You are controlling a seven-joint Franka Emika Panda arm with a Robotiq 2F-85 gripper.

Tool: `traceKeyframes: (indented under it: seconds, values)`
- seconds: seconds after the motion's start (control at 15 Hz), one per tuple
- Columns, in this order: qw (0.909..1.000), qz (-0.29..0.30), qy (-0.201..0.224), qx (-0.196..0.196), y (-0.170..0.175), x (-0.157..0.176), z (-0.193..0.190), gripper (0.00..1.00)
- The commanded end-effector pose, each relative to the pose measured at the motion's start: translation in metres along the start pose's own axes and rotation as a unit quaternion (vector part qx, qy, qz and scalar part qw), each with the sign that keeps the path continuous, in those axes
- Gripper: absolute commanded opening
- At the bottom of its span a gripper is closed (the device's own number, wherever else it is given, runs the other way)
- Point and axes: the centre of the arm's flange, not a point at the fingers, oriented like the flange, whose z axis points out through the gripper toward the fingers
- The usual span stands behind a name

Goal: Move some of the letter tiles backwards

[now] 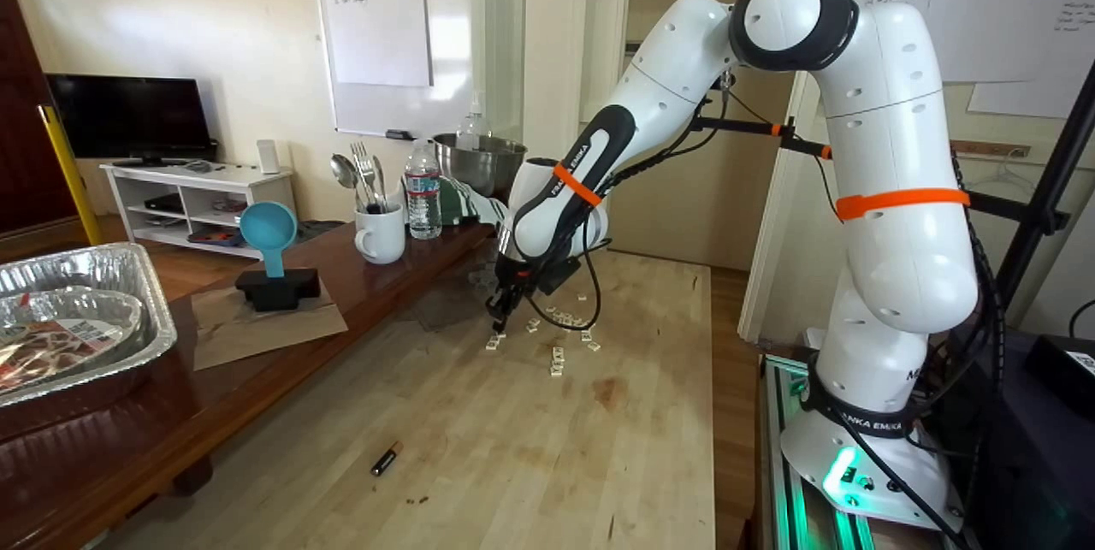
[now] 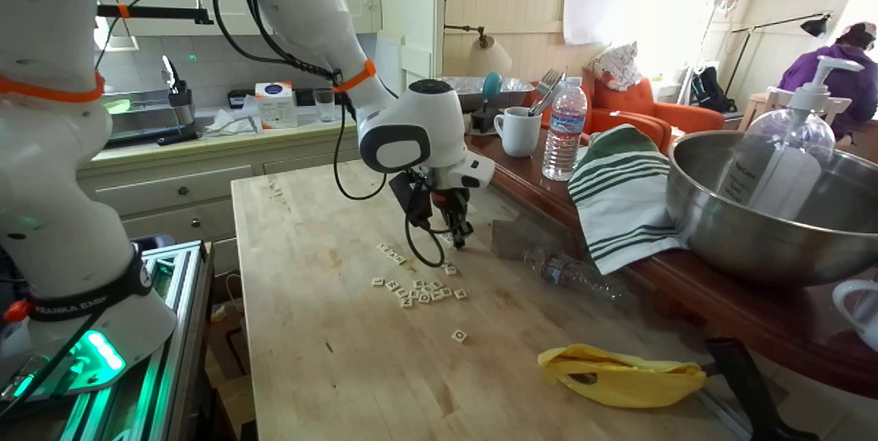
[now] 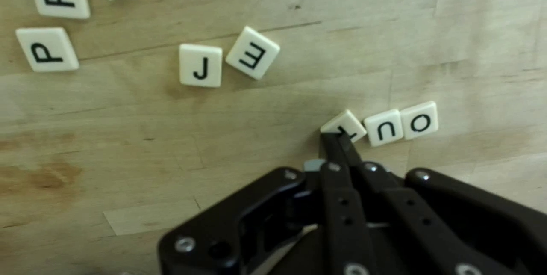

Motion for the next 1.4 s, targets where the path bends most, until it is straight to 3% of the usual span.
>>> traceKeyframes:
  seconds: [0.0, 1.33]
  values:
    - [0.9991, 0.041, 0.002, 0.006, 0.0001, -0.0019, 0.0044, 0.0]
    - [0.9886, 0.149, -0.002, 0.016, -0.0044, 0.0011, 0.006, 0.0]
